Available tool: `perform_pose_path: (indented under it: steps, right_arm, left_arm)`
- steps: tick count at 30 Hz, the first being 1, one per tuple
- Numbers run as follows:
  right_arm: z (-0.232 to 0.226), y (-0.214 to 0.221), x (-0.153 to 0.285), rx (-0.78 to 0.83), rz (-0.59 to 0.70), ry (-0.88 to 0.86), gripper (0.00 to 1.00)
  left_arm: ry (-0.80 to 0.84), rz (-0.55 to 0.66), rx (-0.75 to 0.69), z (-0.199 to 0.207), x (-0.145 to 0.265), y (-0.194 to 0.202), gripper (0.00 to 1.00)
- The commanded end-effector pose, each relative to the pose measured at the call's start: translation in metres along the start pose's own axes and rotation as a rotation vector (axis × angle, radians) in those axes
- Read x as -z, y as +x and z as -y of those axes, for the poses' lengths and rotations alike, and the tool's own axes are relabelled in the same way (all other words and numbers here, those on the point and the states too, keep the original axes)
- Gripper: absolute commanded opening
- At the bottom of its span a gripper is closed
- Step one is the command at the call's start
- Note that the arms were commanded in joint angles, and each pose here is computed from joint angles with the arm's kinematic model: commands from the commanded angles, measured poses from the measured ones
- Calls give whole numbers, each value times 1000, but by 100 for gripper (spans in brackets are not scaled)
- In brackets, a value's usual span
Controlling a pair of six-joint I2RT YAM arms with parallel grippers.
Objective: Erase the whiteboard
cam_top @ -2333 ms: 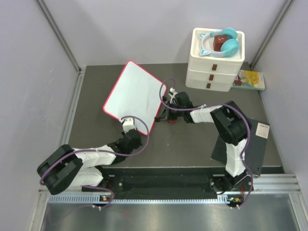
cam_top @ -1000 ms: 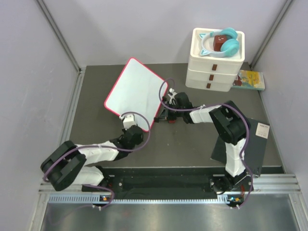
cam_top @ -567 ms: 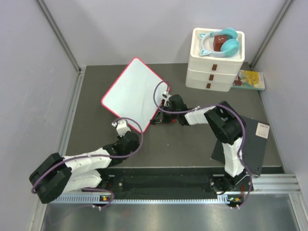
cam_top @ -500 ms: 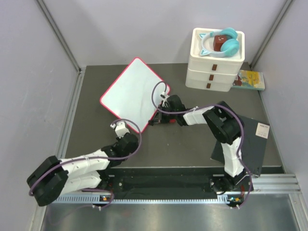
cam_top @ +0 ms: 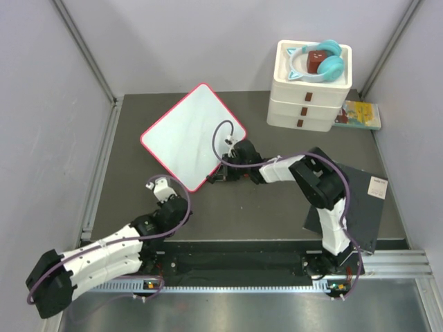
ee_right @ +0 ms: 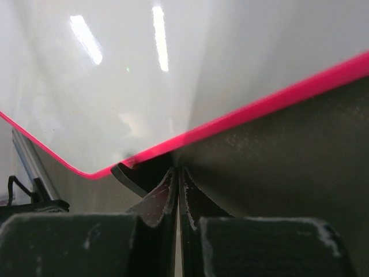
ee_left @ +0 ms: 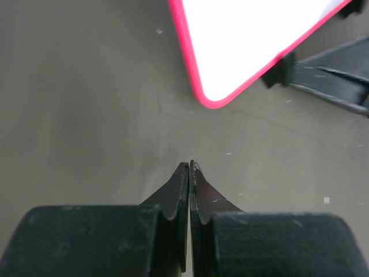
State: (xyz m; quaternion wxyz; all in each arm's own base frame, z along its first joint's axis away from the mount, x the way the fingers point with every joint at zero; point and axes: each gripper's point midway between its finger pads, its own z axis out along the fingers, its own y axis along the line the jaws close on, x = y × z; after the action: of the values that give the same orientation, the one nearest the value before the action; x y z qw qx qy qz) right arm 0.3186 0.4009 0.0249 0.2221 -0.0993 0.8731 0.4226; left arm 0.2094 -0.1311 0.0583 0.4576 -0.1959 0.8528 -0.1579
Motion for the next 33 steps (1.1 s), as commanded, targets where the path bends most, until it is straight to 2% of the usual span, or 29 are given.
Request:
perform_pose_path:
  steps: [1, 3, 4, 5, 7, 8, 9, 10, 11, 12, 14, 15, 17, 18, 21, 24, 26, 30, 33]
  right_arm:
    - [-19, -17, 30, 75, 81, 39, 0]
    - [-12, -14, 40, 99, 77, 86, 0]
    - [-15, -23, 51, 115, 112, 113, 0]
    - [-8, -17, 57, 131, 91, 153, 0]
    - [-9, -23, 78, 160, 120, 201, 0]
    - [-4, -20, 86, 176, 108, 230, 2]
    - [-2, -16, 95, 189, 109, 246, 9]
    - [-7, -22, 111, 198, 143, 262, 13]
    - [-9, -22, 120, 214, 155, 270, 16]
    - [-2, -13, 128, 216, 138, 296, 24]
    - [-11, -21, 152, 241, 195, 302, 34]
    - [-6, -15, 159, 243, 184, 322, 44]
    - [-14, -21, 182, 256, 232, 322, 52]
    - [-10, -16, 189, 252, 231, 329, 59]
    - [-11, -14, 214, 220, 274, 281, 75]
    - [1, -12, 239, 131, 336, 216, 91]
    - [20, -12, 254, 91, 382, 242, 99]
    - [33, -18, 285, 119, 467, 305, 99]
    - [48, -17, 295, 90, 487, 317, 99]
  left_arm:
    - [-25, -3, -46, 4, 0, -4, 3]
    - [-20, -12, -57, 8, -1, -5, 7]
    - [-4, -10, -73, 13, 0, -8, 13]
    - [7, -14, -84, 17, 1, -9, 18]
    - [32, -17, -104, 25, 5, -15, 35]
    - [41, -22, -113, 28, 7, -16, 40]
    - [53, -30, -121, 32, 10, -18, 51]
    - [76, -28, -138, 39, 12, -23, 56]
    - [105, -27, -142, 46, 14, -25, 59]
    - [165, -51, -152, 58, 19, -24, 65]
    - [228, -62, -176, 72, 25, -26, 70]
    - [281, -77, -180, 84, 32, -29, 76]
    - [312, -85, -193, 92, 39, -33, 96]
    - [332, -76, -198, 99, 44, -41, 99]
    - [382, -83, -235, 116, 56, -53, 99]
    - [418, -156, -277, 132, 62, -56, 99]
    - [454, -213, -302, 146, 64, -54, 99]
    - [470, -298, -317, 157, 52, -44, 99]
    - [587, -485, -246, 168, 44, -24, 99]
